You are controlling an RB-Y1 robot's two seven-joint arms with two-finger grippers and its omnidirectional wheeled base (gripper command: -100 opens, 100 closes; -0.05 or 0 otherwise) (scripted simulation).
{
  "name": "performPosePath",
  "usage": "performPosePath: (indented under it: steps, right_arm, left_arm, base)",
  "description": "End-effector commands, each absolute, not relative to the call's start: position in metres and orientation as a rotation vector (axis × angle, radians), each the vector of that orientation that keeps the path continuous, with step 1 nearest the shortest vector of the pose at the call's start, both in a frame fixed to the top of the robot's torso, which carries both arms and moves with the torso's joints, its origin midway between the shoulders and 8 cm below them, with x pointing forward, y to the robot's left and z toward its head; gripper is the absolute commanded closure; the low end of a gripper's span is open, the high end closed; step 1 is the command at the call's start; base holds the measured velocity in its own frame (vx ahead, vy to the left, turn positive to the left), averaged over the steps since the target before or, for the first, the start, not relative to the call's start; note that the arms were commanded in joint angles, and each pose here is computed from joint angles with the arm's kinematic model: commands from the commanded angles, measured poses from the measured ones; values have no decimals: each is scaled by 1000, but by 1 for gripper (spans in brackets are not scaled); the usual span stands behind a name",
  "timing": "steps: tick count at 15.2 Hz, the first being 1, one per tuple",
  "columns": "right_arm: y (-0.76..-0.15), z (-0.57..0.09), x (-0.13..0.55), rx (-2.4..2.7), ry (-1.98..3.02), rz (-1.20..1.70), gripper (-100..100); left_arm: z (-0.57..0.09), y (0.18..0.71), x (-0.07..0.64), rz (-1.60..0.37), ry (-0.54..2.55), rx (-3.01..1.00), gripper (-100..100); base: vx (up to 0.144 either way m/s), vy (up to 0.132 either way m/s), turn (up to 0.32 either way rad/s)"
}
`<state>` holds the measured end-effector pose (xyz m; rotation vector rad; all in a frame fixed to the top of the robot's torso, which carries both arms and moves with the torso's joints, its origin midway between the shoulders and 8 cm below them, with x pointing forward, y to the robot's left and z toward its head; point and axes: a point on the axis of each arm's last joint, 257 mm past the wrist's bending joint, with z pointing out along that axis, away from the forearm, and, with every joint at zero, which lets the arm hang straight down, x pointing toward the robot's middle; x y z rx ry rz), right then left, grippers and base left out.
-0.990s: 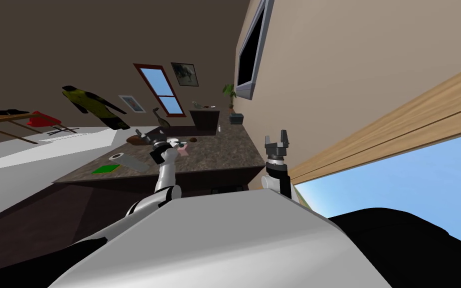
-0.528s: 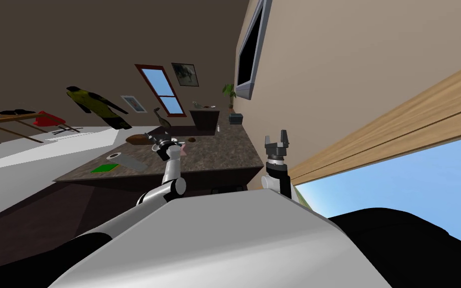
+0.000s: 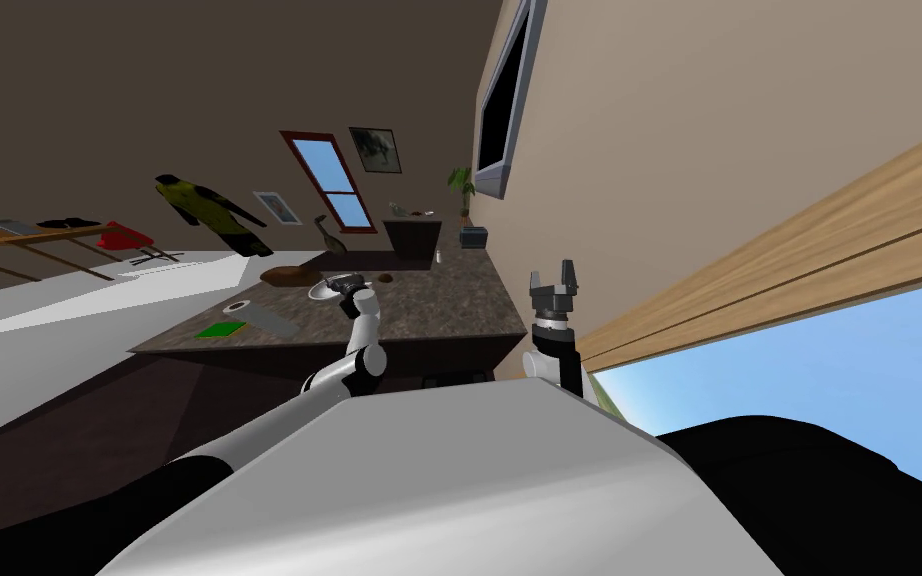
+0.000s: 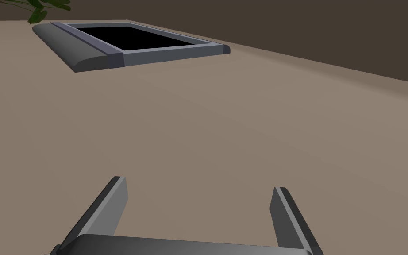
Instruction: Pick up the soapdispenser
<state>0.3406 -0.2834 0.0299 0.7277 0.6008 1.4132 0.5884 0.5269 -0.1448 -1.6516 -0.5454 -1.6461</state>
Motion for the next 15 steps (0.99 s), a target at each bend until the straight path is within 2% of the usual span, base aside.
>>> performPosePath:
  steps: [1, 6, 10, 11, 15]
  right_arm:
    - [-283, 30, 341, 728, 601, 1413, 0]
    - [-283, 30, 341, 728, 601, 1413, 0]
    - [-283, 30, 341, 728, 601, 1413, 0]
    - [-283, 30, 341, 728, 601, 1413, 0]
    - [-283, 30, 341, 728, 601, 1413, 0]
  left_arm:
    - [-165, 509, 595, -1648, -594, -1716, -100]
    - [-206, 467, 603, -1641, -659, -1836, -100]
    - [-209, 464, 603, -1641, -660, -1843, -100]
    - [-209, 464, 603, -1640, -660, -1843, 100]
    - [-209, 464, 603, -1640, -660, -1843, 100]
  base:
    - [-5, -7, 20]
    - [-6, -8, 23]
    - [0, 0, 1]
    - [0, 0, 0]
    - [0, 0, 0]
